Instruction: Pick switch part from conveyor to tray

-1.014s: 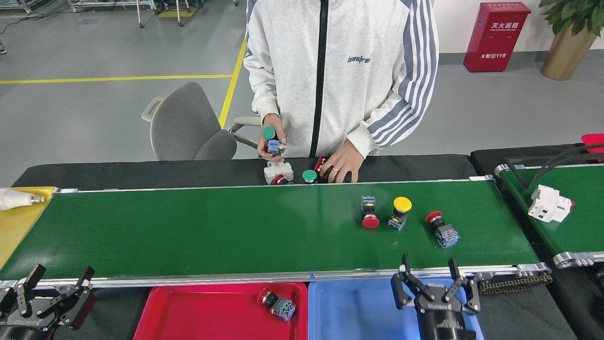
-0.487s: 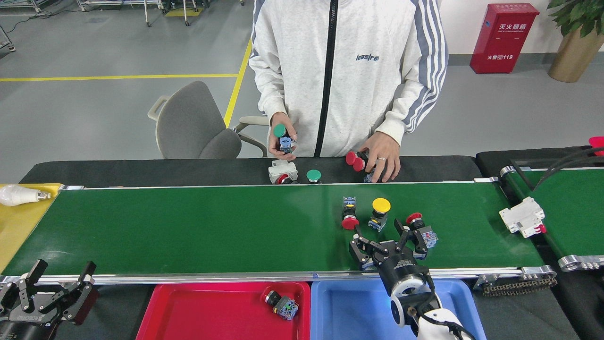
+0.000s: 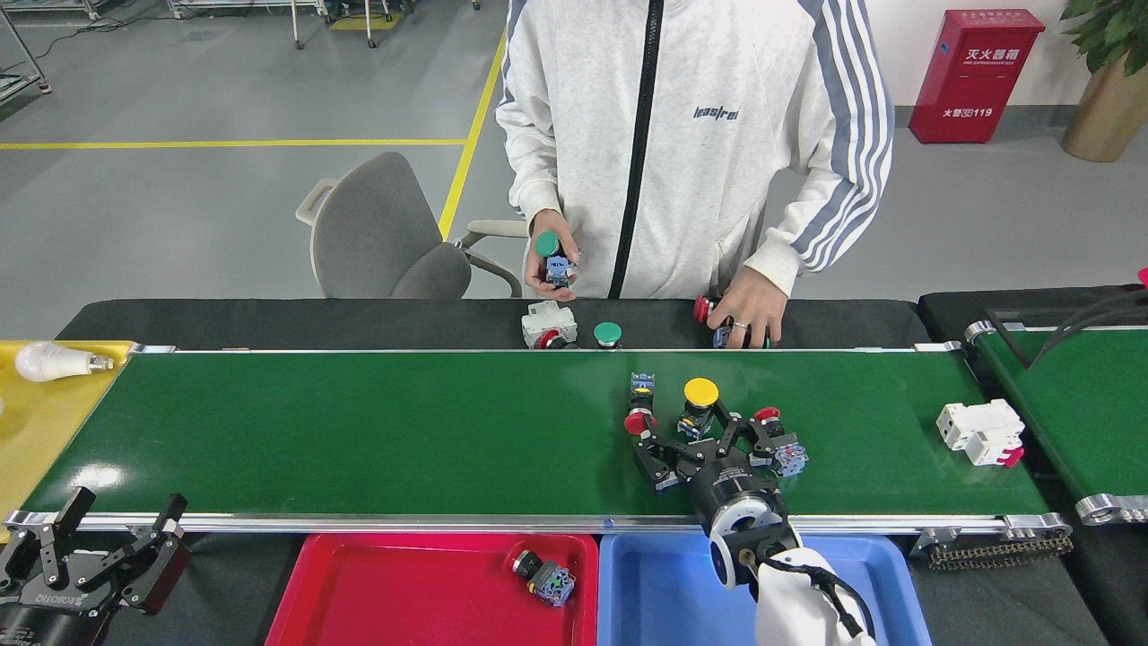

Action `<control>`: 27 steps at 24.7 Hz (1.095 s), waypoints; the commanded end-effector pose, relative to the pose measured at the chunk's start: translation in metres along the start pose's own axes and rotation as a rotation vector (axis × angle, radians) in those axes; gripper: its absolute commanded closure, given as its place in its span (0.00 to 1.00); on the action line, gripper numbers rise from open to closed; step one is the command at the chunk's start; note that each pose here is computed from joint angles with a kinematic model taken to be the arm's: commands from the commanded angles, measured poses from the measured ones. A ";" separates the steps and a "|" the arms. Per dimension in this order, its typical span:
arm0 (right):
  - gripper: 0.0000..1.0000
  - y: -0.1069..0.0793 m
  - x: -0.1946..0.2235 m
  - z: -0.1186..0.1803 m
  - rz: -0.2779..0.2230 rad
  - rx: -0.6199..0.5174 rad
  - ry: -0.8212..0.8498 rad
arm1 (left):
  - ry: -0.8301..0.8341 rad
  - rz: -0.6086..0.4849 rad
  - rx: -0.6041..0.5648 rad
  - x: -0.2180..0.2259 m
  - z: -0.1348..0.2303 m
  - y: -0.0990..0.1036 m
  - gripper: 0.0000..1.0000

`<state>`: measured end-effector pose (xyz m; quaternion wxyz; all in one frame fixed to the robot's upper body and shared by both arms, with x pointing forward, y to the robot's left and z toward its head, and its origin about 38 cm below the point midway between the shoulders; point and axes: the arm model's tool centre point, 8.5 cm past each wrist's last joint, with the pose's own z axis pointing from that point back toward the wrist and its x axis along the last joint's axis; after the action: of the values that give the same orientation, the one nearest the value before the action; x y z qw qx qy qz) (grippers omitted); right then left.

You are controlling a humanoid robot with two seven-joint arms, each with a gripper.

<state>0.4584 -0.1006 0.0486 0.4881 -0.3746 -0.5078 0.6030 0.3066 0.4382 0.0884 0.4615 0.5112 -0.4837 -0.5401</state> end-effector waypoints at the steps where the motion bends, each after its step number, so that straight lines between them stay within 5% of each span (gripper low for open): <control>1: 0.90 -0.014 0.003 -0.004 0.001 -0.030 -0.009 | 0.017 -0.023 0.028 -0.009 -0.003 0.012 0.00; 6: 0.98 -0.023 0.008 -0.002 -0.006 -0.063 -0.023 | 0.024 -0.019 0.028 -0.011 0.001 0.009 0.00; 11: 0.98 -0.029 0.071 0.034 0.002 -0.137 -0.197 | 0.028 -0.020 0.034 -0.012 0.000 0.011 0.00; 12: 0.93 -0.028 0.092 0.049 0.001 -0.149 -0.260 | 0.023 -0.021 0.038 -0.011 -0.002 0.012 0.00; 13: 0.70 -0.026 0.108 0.060 0.001 -0.155 -0.307 | 0.016 -0.021 0.040 -0.010 -0.003 0.013 0.00; 14: 0.22 -0.024 0.125 0.072 0.003 -0.160 -0.356 | 0.009 -0.022 0.044 -0.009 -0.004 0.015 0.00; 15: 0.00 -0.020 0.141 0.085 0.002 -0.160 -0.403 | 0.006 -0.022 0.047 -0.007 -0.005 0.016 0.00; 22: 0.00 -0.004 0.155 0.104 -0.022 -0.138 -0.441 | -0.158 -0.013 0.009 0.029 -0.010 0.004 0.00; 27: 0.00 0.025 0.065 0.119 -0.158 -0.197 -0.019 | -0.241 0.014 -0.008 0.082 -0.013 -0.006 0.00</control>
<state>0.3217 -0.0490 0.0460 0.4751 -0.3309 -0.5990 0.5532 0.3107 0.3676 0.0695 0.4133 0.4347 -0.5330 -0.5967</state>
